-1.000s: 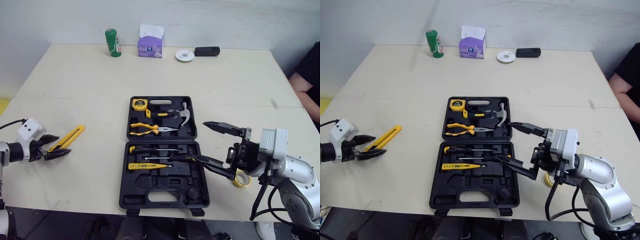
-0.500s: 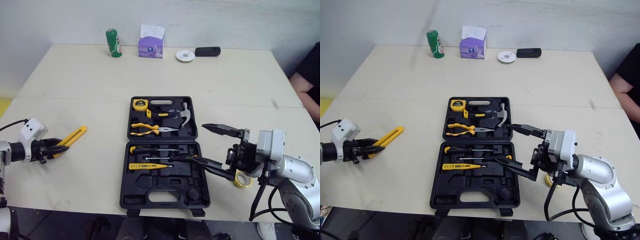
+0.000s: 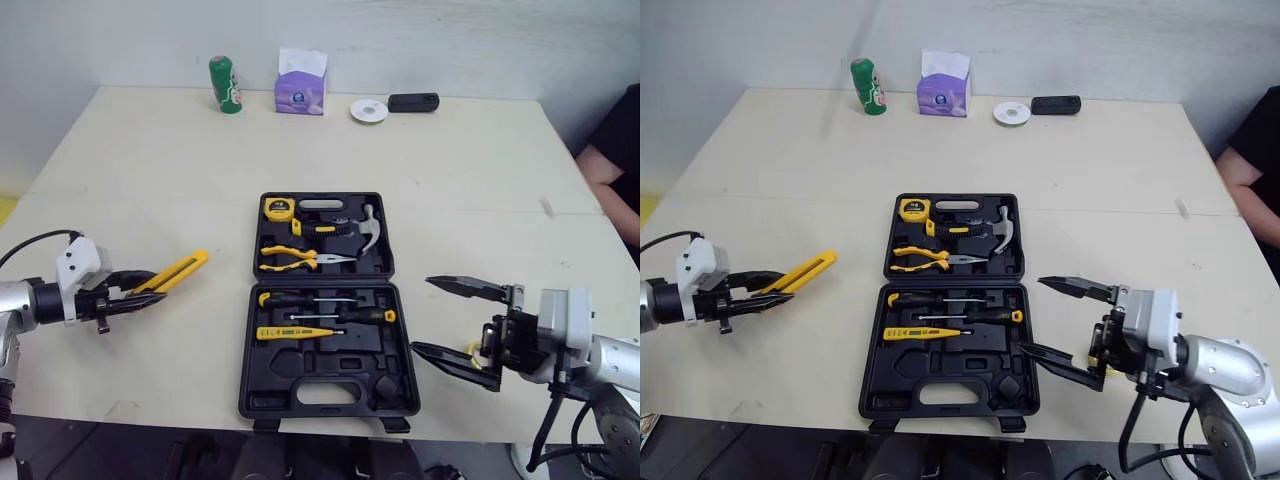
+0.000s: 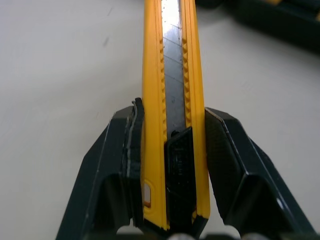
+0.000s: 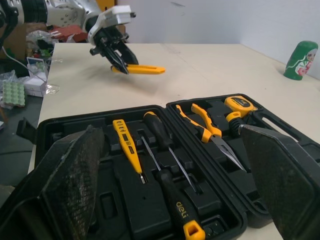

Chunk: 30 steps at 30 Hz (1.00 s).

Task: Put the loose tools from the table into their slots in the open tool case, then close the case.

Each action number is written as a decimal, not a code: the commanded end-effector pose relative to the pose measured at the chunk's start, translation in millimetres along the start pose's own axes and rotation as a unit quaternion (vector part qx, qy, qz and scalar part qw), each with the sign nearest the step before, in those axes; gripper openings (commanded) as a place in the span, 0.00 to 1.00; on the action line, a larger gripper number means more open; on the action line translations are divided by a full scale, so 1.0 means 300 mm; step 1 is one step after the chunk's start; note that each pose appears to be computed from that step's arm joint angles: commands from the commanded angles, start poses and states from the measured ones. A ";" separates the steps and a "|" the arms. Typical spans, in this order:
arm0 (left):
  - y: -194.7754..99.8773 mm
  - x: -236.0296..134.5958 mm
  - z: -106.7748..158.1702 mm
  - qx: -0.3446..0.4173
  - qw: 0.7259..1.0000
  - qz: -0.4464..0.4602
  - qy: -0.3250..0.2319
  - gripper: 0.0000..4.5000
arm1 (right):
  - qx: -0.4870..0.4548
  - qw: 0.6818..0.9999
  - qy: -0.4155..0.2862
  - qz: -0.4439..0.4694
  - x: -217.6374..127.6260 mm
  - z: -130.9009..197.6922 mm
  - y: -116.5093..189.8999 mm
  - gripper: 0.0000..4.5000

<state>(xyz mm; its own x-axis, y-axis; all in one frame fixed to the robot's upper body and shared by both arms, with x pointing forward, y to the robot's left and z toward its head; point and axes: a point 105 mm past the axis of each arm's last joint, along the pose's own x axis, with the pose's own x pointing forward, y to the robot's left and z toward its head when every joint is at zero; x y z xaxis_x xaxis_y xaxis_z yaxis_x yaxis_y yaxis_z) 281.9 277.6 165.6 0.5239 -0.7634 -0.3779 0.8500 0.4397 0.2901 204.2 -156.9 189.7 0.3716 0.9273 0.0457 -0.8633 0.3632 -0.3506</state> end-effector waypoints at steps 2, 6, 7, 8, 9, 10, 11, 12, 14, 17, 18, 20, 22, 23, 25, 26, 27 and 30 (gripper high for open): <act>-0.108 0.089 0.161 0.032 0.994 -0.082 -0.064 0.28 | -0.026 1.000 0.014 0.003 -0.026 -0.011 -0.002 1.00; -0.241 0.190 0.225 0.079 0.980 -0.178 -0.044 0.28 | -0.026 1.000 0.016 0.000 -0.037 -0.016 0.002 1.00; -0.263 0.201 0.223 0.091 0.976 -0.194 -0.028 0.28 | -0.027 0.999 0.016 -0.001 -0.039 -0.016 0.002 1.00; -0.279 0.218 0.219 0.109 0.973 -0.203 -0.010 0.28 | -0.030 0.999 0.016 -0.001 -0.042 -0.016 0.004 1.00; -0.298 0.245 0.226 0.121 0.971 -0.208 -0.006 0.28 | -0.030 0.999 0.017 0.000 -0.045 -0.018 0.006 1.00; -0.308 0.263 0.234 0.126 0.970 -0.208 -0.007 0.28 | -0.030 0.999 0.018 0.001 -0.047 -0.018 0.008 1.00; -0.327 0.282 0.246 0.120 0.970 -0.213 -0.011 0.28 | -0.030 0.999 0.019 0.002 -0.048 -0.019 0.008 1.00; -0.359 0.295 0.253 0.116 0.966 -0.232 -0.012 0.28 | -0.030 0.999 0.020 0.002 -0.049 -0.020 0.010 1.00; -0.402 0.316 0.263 0.107 0.961 -0.254 -0.011 0.28 | -0.029 0.999 0.021 0.001 -0.053 -0.021 0.014 1.00; -0.432 0.358 0.277 0.091 0.964 -0.251 -0.004 0.28 | -0.030 0.999 0.027 -0.006 -0.062 -0.023 0.018 1.00; -0.439 0.371 0.279 0.087 0.965 -0.249 -0.004 0.28 | -0.031 0.999 0.029 -0.006 -0.063 -0.025 0.020 1.00; -0.460 0.411 0.283 0.073 0.966 -0.247 -0.004 0.28 | -0.034 0.999 0.031 -0.009 -0.064 -0.027 0.021 1.00; -0.475 0.439 0.272 0.054 0.968 -0.246 0.007 0.28 | -0.042 0.998 0.034 -0.012 -0.066 -0.024 0.020 1.00; -0.484 0.444 0.265 0.047 0.967 -0.251 0.014 0.28 | -0.046 0.998 0.036 -0.015 -0.069 -0.023 0.016 1.00; -0.506 0.447 0.251 0.045 0.963 -0.266 0.026 0.28 | -0.051 0.998 0.041 -0.022 -0.077 -0.020 0.007 1.00; -0.517 0.453 0.248 0.039 0.961 -0.272 0.027 0.28 | -0.051 0.998 0.043 -0.024 -0.082 -0.018 0.007 1.00; -0.523 0.457 0.247 0.034 0.961 -0.275 0.028 0.28 | -0.050 0.997 0.044 -0.026 -0.085 -0.017 0.007 1.00; -0.513 0.483 0.239 0.043 0.964 -0.261 0.034 0.28 | -0.047 0.997 0.051 -0.027 -0.095 -0.015 0.017 1.00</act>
<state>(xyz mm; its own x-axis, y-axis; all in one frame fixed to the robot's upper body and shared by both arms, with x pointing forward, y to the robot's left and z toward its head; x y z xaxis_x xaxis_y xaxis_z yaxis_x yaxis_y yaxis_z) 221.4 69.5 123.9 0.0105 -0.8358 -0.5490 0.9975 -0.0296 0.0642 196.2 -183.9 170.6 0.4634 0.8852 -0.0414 -0.8249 0.4138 -0.3852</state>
